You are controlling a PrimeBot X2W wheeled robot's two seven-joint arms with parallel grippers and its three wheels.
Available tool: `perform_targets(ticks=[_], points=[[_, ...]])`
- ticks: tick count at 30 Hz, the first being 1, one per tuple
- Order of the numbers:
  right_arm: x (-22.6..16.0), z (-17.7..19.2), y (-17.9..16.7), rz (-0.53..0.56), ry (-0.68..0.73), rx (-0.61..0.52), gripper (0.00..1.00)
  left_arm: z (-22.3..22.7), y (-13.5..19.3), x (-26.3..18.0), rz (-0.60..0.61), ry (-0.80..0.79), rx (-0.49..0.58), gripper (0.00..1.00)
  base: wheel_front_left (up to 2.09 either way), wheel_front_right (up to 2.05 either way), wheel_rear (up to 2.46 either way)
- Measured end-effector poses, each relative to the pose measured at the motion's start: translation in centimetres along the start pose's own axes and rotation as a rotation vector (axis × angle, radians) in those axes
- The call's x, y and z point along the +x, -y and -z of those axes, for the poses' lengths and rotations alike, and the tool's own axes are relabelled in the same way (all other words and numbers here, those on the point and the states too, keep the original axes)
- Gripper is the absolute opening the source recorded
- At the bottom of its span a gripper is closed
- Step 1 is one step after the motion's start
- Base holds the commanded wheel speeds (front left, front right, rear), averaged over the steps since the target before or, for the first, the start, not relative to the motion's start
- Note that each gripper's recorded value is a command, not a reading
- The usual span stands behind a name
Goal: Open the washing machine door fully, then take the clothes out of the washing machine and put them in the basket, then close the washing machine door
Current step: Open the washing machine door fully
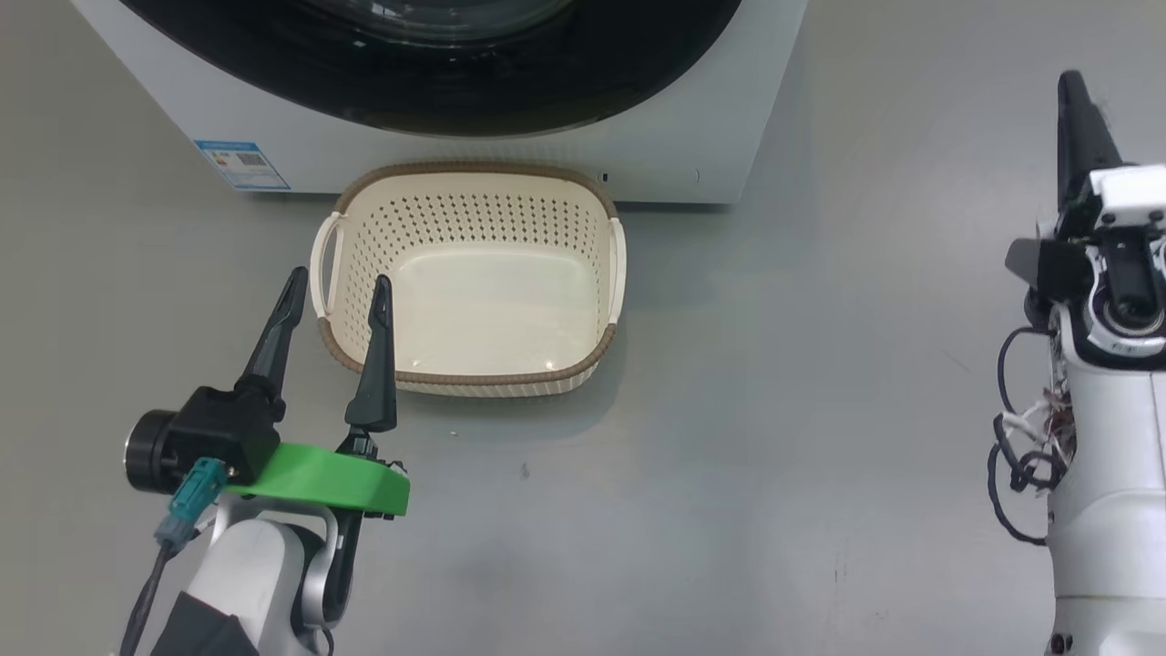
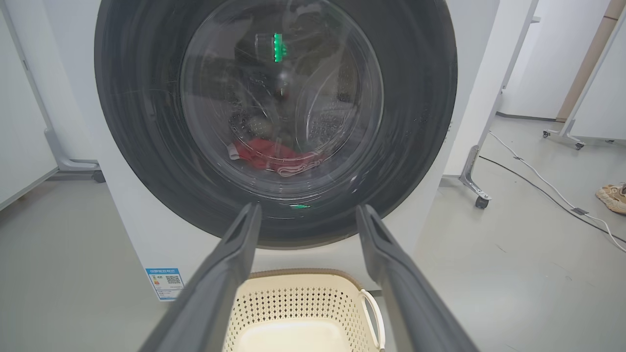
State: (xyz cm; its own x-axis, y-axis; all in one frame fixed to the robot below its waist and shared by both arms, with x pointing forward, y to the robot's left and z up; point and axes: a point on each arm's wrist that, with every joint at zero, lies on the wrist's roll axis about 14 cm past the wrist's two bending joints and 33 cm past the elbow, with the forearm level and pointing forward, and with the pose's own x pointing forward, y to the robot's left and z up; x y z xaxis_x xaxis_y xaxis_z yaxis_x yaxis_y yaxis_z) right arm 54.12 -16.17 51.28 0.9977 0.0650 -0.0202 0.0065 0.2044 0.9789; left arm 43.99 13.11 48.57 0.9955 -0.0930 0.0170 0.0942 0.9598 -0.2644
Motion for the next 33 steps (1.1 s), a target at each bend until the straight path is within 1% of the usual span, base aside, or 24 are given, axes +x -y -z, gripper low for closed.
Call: perform_targets(ticks=[3,9,15,17,18,19,20,22,23,26,33], points=[[1.9,0.5,-0.3,-0.009,-0.041,0.043,0.00,0.7,-0.4,0.6,-0.008,-0.013,-0.001,1.00,0.00,0.00,0.00],[5.7,0.8,-1.1,-0.038,-0.112,0.077,0.00,2.0,-1.3,1.7,-0.030,-0.040,0.002,1.00,0.00,0.00,0.00],[9.0,2.4,-2.0,-0.066,-0.215,0.077,0.00,3.2,-1.9,2.3,-0.039,-0.064,-0.003,1.00,0.00,0.00,0.00],[9.9,3.3,-2.1,-0.068,-0.260,0.070,0.00,3.5,-2.0,2.4,-0.040,-0.069,-0.005,1.00,0.00,0.00,0.00],[9.9,3.3,-2.1,-0.068,-0.260,0.070,0.00,3.5,-2.0,2.4,-0.040,-0.069,-0.005,1.00,0.00,0.00,0.00],[10.6,4.5,-2.1,-0.068,-0.307,0.061,0.00,3.7,-2.4,2.5,-0.050,-0.074,-0.002,1.00,0.00,0.00,0.00],[10.6,4.5,-2.1,-0.068,-0.307,0.061,0.00,3.7,-2.4,2.5,-0.050,-0.074,-0.002,1.00,0.00,0.00,0.00],[11.2,5.8,-1.9,-0.066,-0.356,0.057,0.00,4.0,-2.9,2.5,-0.060,-0.081,0.002,1.00,0.00,0.00,0.00],[11.8,7.3,-2.2,-0.074,-0.403,0.056,0.00,4.3,-3.3,2.5,-0.074,-0.089,0.005,1.00,0.00,0.00,0.00],[12.5,9.3,-2.6,-0.090,-0.468,0.053,0.00,4.6,-3.8,2.5,-0.085,-0.096,0.009,1.00,0.00,0.00,0.00],[14.2,11.7,-3.7,-0.124,-0.535,0.060,0.00,4.7,-4.4,2.7,-0.090,-0.099,0.017,1.00,0.00,0.00,0.00]])
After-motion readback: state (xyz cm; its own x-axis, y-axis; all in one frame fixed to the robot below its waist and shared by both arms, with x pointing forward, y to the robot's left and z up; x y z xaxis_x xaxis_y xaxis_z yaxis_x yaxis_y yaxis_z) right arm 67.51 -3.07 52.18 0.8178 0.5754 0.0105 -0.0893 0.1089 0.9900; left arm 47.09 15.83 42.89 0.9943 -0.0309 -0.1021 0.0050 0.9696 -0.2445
